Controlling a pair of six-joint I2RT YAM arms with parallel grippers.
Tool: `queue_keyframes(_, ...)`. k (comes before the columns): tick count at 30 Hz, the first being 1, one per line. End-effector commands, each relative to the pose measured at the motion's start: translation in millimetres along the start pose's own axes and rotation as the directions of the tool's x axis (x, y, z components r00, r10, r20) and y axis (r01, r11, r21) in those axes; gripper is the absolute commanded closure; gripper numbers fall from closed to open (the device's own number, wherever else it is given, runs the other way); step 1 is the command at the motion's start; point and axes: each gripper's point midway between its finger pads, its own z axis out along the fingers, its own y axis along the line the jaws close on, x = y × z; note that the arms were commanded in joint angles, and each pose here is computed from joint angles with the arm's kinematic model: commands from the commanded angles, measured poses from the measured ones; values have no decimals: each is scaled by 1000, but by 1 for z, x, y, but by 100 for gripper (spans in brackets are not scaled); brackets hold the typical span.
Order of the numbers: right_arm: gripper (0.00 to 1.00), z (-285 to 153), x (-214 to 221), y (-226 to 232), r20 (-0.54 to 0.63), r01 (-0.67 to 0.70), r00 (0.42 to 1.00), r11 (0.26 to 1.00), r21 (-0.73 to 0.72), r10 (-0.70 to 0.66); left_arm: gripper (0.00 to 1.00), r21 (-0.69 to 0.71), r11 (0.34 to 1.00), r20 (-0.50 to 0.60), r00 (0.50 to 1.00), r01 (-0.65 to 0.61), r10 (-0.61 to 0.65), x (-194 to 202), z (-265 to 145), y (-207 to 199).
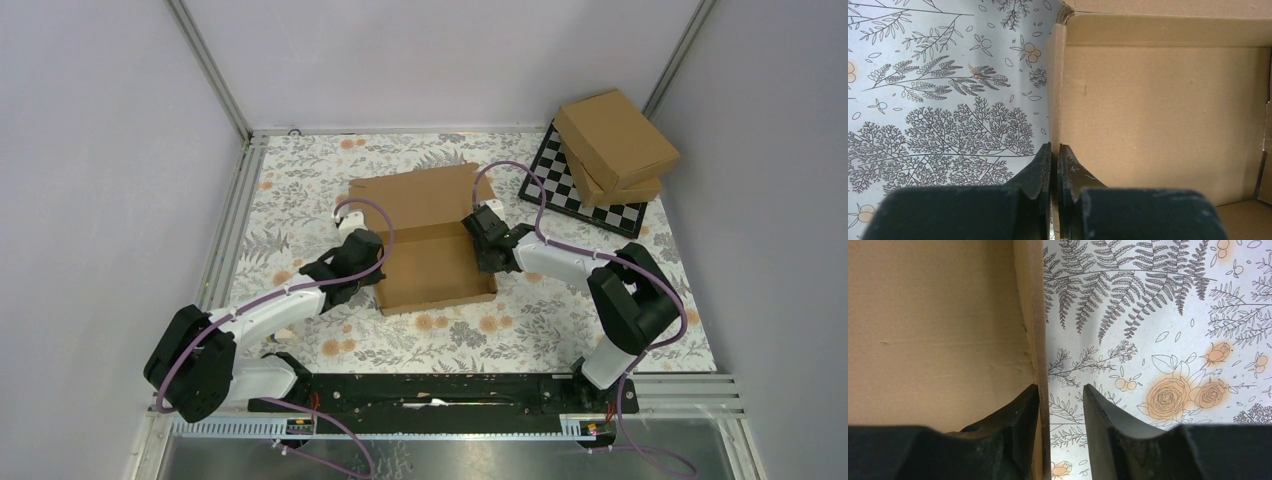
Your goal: Fold the paper box
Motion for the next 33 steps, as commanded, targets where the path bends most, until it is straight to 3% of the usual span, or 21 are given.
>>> queue_keyframes(1, 55, -7, -17, -9, 47, -24, 999, 999, 42, 22, 100, 19, 999, 74, 997, 28, -30, -18, -4, -5)
queue_keyframes(17, 53, 10, -38, 12, 53, -28, 998, 1000, 7, 28, 100, 11, 1000, 78, 997, 19, -20, -17, -5, -1)
queue_keyframes(21, 58, 13, -40, 13, 51, -26, 998, 1000, 12, 25, 100, 3, 1000, 82, 997, 18, -18, -17, -5, 2)
queue_keyframes(25, 51, 17, -42, 13, 49, -26, 999, 999, 19, 25, 100, 1, 1000, 78, 997, 11, -11, -15, -4, 2)
queue_keyframes(28, 58, 19, -44, 13, 52, -29, 998, 999, 29, 27, 100, -1, 1000, 74, 997, 7, -7, -15, -4, 2)
queue_keyframes(30, 77, 21, -45, 10, 53, -33, 998, 999, 42, 31, 100, -3, 1000, 76, 997, 7, -7, -15, -4, 3)
queue_keyframes(31, 97, 22, -45, 6, 58, -36, 998, 997, 62, 32, 100, -4, 1000, 75, 997, 5, -5, -15, -4, 3)
queue_keyframes(33, 100, 23, -44, -1, 65, -40, 997, 994, 100, 34, 100, -5, 1000, 73, 997, 4, -4, -15, -4, 3)
